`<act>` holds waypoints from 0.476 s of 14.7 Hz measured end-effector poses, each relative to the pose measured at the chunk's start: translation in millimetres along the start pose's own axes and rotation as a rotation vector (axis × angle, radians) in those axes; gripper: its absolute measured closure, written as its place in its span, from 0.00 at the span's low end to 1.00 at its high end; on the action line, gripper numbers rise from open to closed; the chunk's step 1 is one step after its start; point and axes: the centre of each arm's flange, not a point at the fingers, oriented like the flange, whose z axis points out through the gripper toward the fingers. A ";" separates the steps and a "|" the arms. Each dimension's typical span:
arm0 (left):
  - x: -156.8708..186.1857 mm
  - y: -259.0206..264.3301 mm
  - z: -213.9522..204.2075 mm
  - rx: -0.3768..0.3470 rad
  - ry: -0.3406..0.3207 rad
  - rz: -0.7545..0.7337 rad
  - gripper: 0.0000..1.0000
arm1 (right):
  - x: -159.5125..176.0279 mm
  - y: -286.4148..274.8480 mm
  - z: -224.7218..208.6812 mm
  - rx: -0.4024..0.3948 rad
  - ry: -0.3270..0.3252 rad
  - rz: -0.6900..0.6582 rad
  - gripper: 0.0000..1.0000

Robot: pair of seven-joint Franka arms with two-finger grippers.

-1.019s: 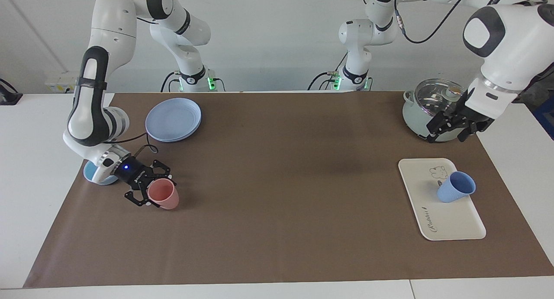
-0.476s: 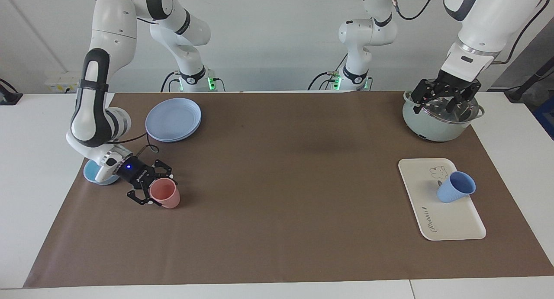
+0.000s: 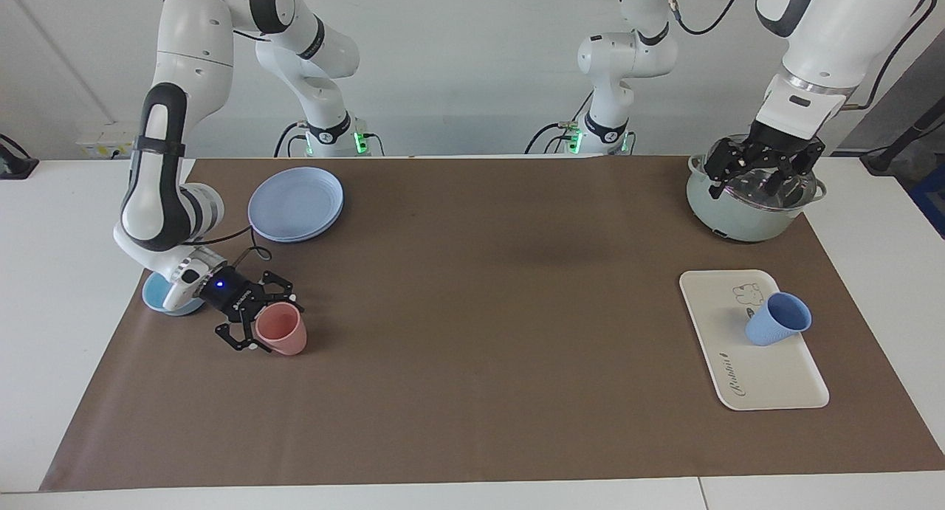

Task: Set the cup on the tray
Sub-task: 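Open the left gripper while the right gripper returns to rest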

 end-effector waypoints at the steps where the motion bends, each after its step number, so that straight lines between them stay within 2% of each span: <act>1: 0.1 -1.0 0.3 0.000 0.000 -0.002 0.00 | 1.3 0.1 -0.4 0.000 0.002 -0.002 0.00; 4: 2.2 -3.2 0.0 0.000 0.016 -0.005 0.00 | 14.5 -0.3 -4.7 -0.003 0.016 0.001 0.00; 7: 5.1 -6.8 0.6 0.000 0.038 -0.012 0.00 | 46.0 -2.9 -16.6 -0.016 0.039 0.035 0.00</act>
